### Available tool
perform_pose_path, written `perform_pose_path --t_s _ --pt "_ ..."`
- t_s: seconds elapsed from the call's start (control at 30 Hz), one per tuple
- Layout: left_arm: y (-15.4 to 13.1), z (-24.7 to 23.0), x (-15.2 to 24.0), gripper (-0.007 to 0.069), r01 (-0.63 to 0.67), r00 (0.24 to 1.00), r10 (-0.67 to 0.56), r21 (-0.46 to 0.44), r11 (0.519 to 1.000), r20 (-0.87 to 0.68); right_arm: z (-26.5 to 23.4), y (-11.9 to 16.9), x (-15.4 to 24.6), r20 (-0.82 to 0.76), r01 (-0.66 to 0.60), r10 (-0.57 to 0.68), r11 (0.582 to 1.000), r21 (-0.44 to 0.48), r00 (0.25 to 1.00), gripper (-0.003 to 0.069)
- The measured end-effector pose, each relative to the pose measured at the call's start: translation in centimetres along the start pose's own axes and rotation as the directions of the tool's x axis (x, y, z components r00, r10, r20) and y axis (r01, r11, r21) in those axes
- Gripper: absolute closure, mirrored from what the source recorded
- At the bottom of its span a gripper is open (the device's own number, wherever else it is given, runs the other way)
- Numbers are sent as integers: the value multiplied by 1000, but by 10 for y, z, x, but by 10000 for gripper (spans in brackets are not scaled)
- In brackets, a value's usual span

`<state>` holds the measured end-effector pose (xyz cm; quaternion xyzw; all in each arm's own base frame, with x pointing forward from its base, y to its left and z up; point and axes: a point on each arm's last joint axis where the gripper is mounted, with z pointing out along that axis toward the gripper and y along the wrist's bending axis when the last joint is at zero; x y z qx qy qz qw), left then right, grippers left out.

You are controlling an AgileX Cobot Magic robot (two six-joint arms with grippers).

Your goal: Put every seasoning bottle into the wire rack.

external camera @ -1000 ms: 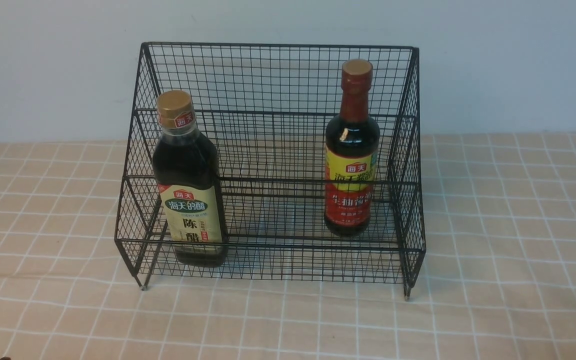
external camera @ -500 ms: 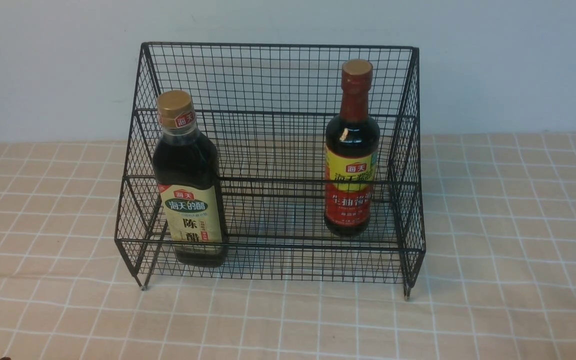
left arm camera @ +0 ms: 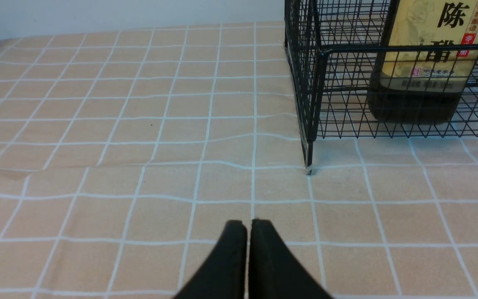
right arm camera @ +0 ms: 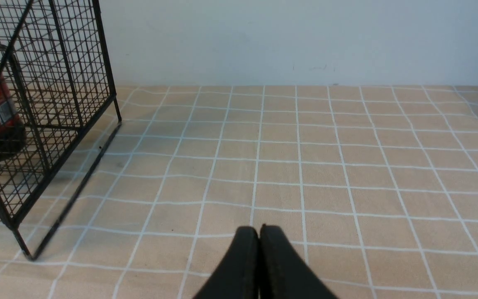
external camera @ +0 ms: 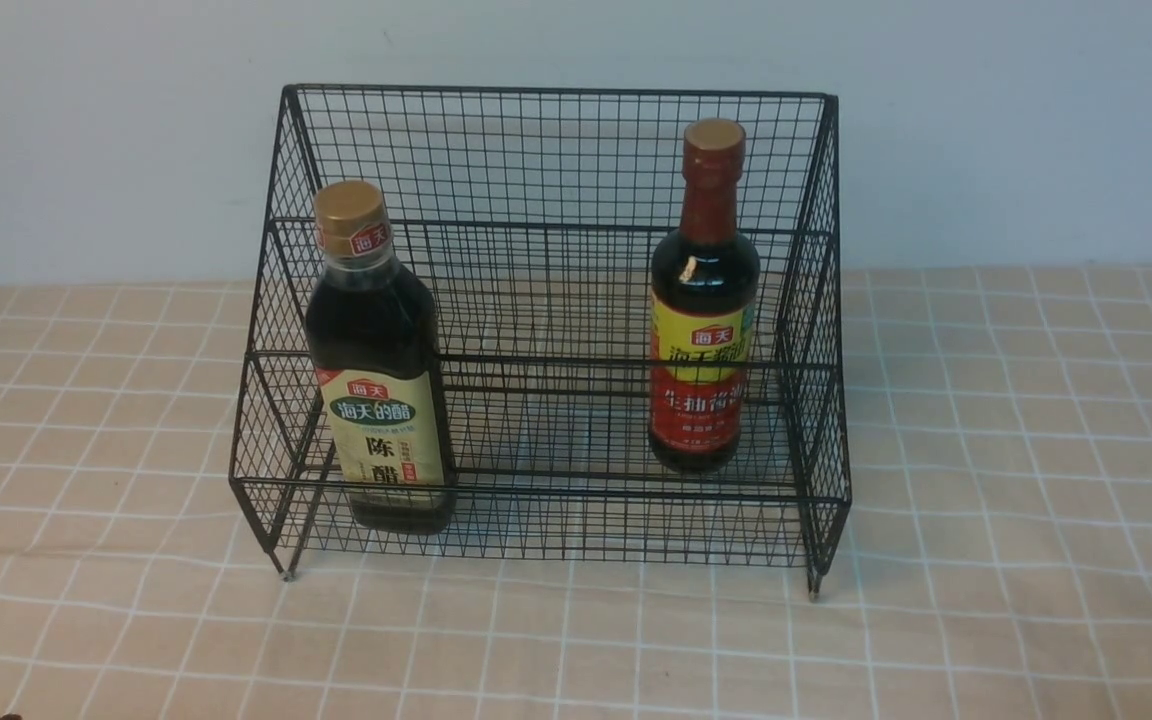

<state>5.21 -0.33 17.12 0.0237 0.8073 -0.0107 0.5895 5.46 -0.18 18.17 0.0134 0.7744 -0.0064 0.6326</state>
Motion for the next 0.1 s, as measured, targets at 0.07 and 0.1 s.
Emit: perform_pose_path --t_s 0.07,0.1 --pt "0 0 0 632 0 1000 0 0 1000 0 0 0 0 0 0 0 1000 0 1000 669" --pt "0 0 0 632 0 1000 0 0 1000 0 0 0 0 0 0 0 1000 0 1000 669"
